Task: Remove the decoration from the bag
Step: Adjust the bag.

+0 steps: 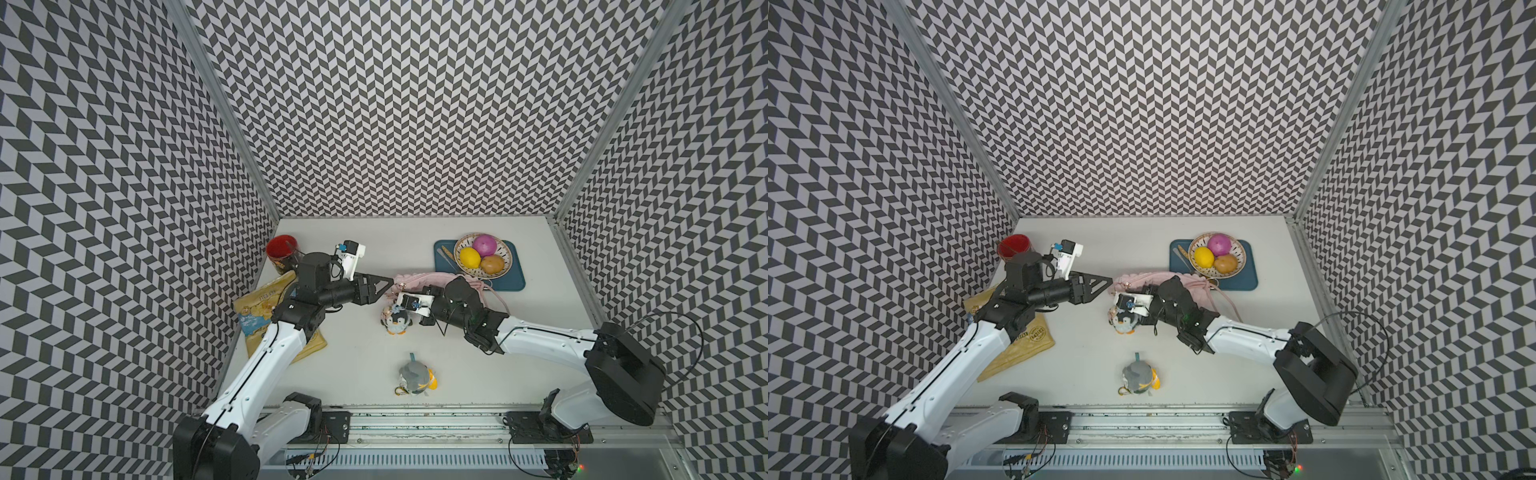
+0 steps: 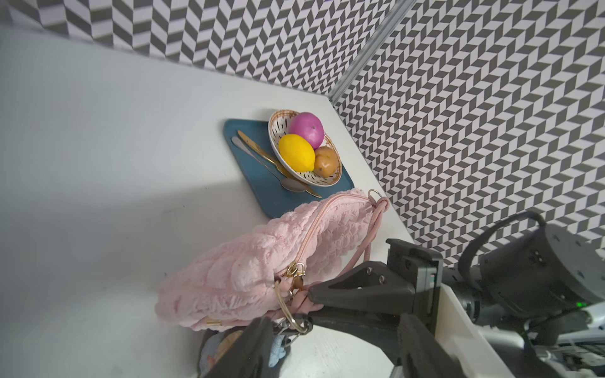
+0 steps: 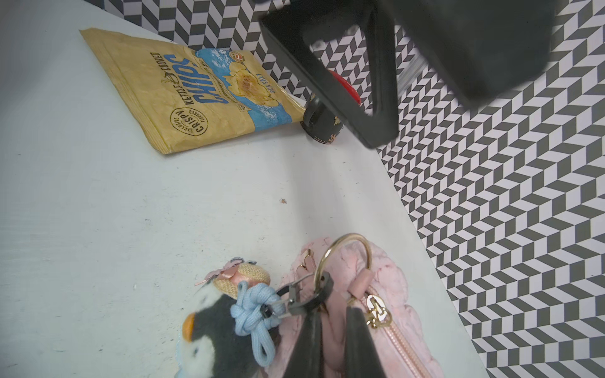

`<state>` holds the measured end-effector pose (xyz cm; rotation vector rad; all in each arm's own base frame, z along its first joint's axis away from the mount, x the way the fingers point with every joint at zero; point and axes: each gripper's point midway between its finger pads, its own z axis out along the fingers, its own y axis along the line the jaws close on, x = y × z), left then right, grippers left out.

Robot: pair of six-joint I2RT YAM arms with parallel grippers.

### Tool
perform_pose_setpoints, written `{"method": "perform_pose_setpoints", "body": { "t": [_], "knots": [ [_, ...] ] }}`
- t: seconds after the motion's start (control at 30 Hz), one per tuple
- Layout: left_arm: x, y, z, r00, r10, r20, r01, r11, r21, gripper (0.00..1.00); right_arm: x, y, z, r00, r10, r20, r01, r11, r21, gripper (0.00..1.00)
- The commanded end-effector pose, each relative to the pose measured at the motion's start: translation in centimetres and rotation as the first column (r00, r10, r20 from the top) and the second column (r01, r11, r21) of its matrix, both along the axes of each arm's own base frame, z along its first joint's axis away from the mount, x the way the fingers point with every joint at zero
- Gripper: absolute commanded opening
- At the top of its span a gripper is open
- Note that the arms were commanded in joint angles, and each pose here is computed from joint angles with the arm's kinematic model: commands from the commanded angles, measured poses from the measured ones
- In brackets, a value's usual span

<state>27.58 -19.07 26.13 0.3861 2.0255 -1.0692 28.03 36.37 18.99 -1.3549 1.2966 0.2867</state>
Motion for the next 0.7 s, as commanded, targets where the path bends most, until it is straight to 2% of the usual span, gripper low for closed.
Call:
{"method": "perform_pose_setpoints", "body": {
  "t": [0.0,0.1,0.17,0.27,0.33,0.4,0.53,0.67],
  "knots": [
    [-0.9,0.8,-0.8,0.985,0.018,0.172,-0.038,0.992,0.116,0.61,-0.2,0.1,3.3,0.999,0.014,0.044,-0.019,0.993,0.114,0.00],
    [-2.2,0.7,-0.4,0.943,0.023,0.332,-0.080,0.984,0.159,0.60,-0.3,0.0,3.6,0.999,0.023,0.039,-0.027,0.992,0.123,0.00],
    [-3.1,0.5,-0.8,0.916,0.020,0.400,-0.087,0.985,0.149,0.58,-0.4,-0.1,3.8,0.999,0.028,0.032,-0.032,0.991,0.133,0.00],
    [-3.4,-0.5,-2.4,0.925,0.047,0.376,-0.092,0.991,0.102,0.55,-0.4,-0.4,4.0,0.999,0.032,0.024,-0.035,0.989,0.147,0.00],
    [-3.5,-1.4,-3.9,0.931,0.052,0.361,-0.101,0.988,0.118,0.54,-0.5,-0.6,4.1,0.999,0.032,0.021,-0.035,0.987,0.155,0.00],
    [-3.5,-2.2,-4.2,0.918,0.060,0.392,-0.116,0.986,0.119,0.55,-0.5,-0.7,4.1,0.999,0.038,0.011,-0.039,0.986,0.163,0.00],
    [-3.5,-2.9,-3.8,0.886,0.117,0.449,-0.153,0.987,0.045,0.55,-0.7,-0.9,3.9,0.998,0.054,-0.015,-0.050,0.982,0.180,0.00],
    [-3.6,-2.2,-5.1,0.829,0.156,0.536,-0.221,0.974,0.058,0.54,-0.9,-1.4,3.7,0.998,0.057,-0.037,-0.048,0.978,0.202,0.00]
  ]
}}
